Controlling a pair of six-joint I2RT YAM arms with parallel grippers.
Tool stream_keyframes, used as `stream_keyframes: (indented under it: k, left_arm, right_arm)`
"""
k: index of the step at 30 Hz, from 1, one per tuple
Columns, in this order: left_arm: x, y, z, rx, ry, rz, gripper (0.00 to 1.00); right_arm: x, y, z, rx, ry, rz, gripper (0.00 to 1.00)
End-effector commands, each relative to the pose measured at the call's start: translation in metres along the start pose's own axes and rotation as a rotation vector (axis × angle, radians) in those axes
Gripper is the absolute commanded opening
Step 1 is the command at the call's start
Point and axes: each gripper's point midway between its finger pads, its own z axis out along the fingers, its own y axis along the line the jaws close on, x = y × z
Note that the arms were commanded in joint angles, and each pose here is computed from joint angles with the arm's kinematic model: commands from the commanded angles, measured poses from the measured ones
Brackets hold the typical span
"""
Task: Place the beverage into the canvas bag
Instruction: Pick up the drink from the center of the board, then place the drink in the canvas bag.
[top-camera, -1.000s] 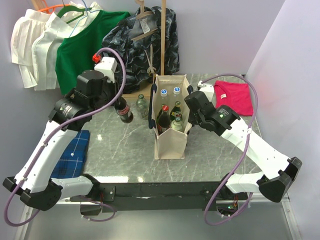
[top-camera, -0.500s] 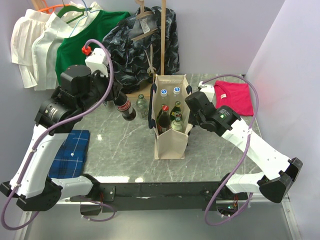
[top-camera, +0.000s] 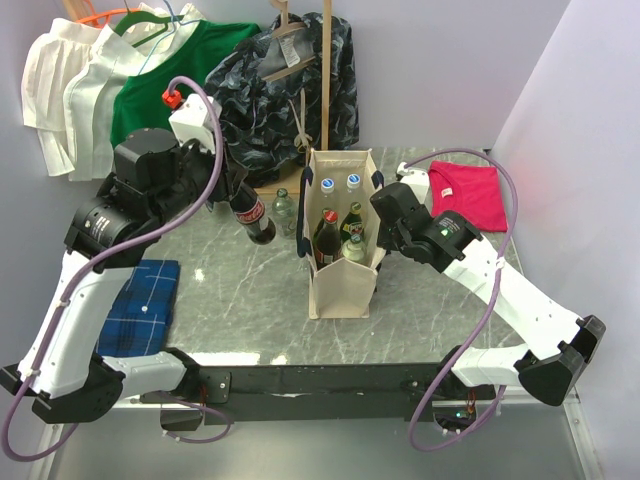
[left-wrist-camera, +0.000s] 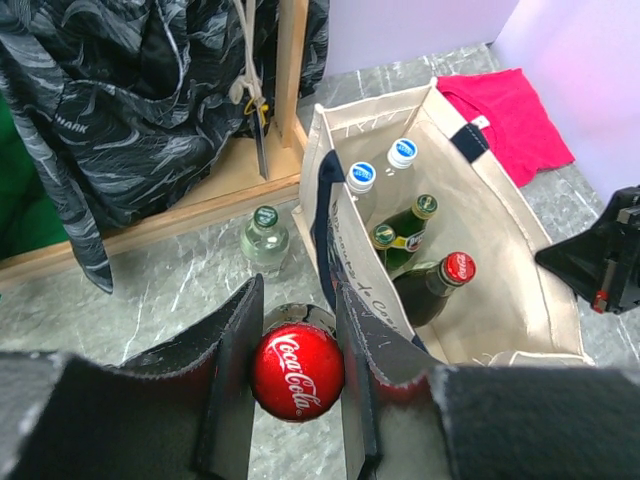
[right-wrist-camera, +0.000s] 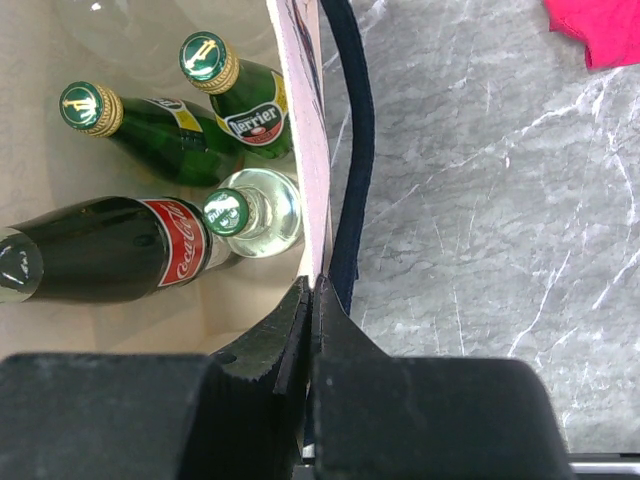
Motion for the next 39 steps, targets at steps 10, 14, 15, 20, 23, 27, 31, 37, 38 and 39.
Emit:
stream_keyframes:
  k: [10,14,15,20,23,27,31,37,38,39]
  left_arm:
    - [-0.109,-0.041,-0.055,0.214,-0.389,0.000,0.01]
    - [-0.117,-0.047,-0.060,0.246,-0.411,0.000,0.01]
    - [-0.120,-0.049,-0.061,0.256,-0.416,-0.001,0.01]
    - [-0.128,-0.059,-0.062,0.305,-0.433,-0.008,0.01]
    - [-0.132,-0.065,-0.063,0.343,-0.442,-0.014,0.01]
    - [-0.132,-0.077,-0.060,0.405,-0.433,-0.023,0.01]
    - [-0.132,-0.086,-0.058,0.452,-0.428,-0.031,0.01]
    - [-0.132,-0.097,-0.055,0.515,-0.414,-0.044,0.01]
    - [-0.132,-0.099,-0.055,0.529,-0.412,-0.044,0.01]
    - [-0.132,-0.101,-0.055,0.538,-0.413,-0.049,0.01]
  right_arm:
    - [-0.027,0.000,-0.012,-0.004,-0.079,0.033,0.00]
    - [-0.026,0.002,-0.010,-0.002,-0.074,0.031,0.00]
    - [-0.025,0.002,-0.009,-0.003,-0.070,0.033,0.00]
    - [-0.023,0.001,-0.007,0.000,-0.068,0.031,0.00]
    - [-0.021,0.000,-0.006,0.002,-0.068,0.033,0.00]
    - [-0.020,-0.001,-0.007,-0.002,-0.071,0.039,0.00]
    - [-0.018,-0.002,-0.005,0.003,-0.072,0.039,0.00]
    - [-0.018,-0.002,-0.006,-0.003,-0.074,0.044,0.00]
    - [-0.017,-0.002,-0.005,-0.001,-0.074,0.043,0.00]
    - [-0.017,-0.002,-0.005,-0.002,-0.074,0.043,0.00]
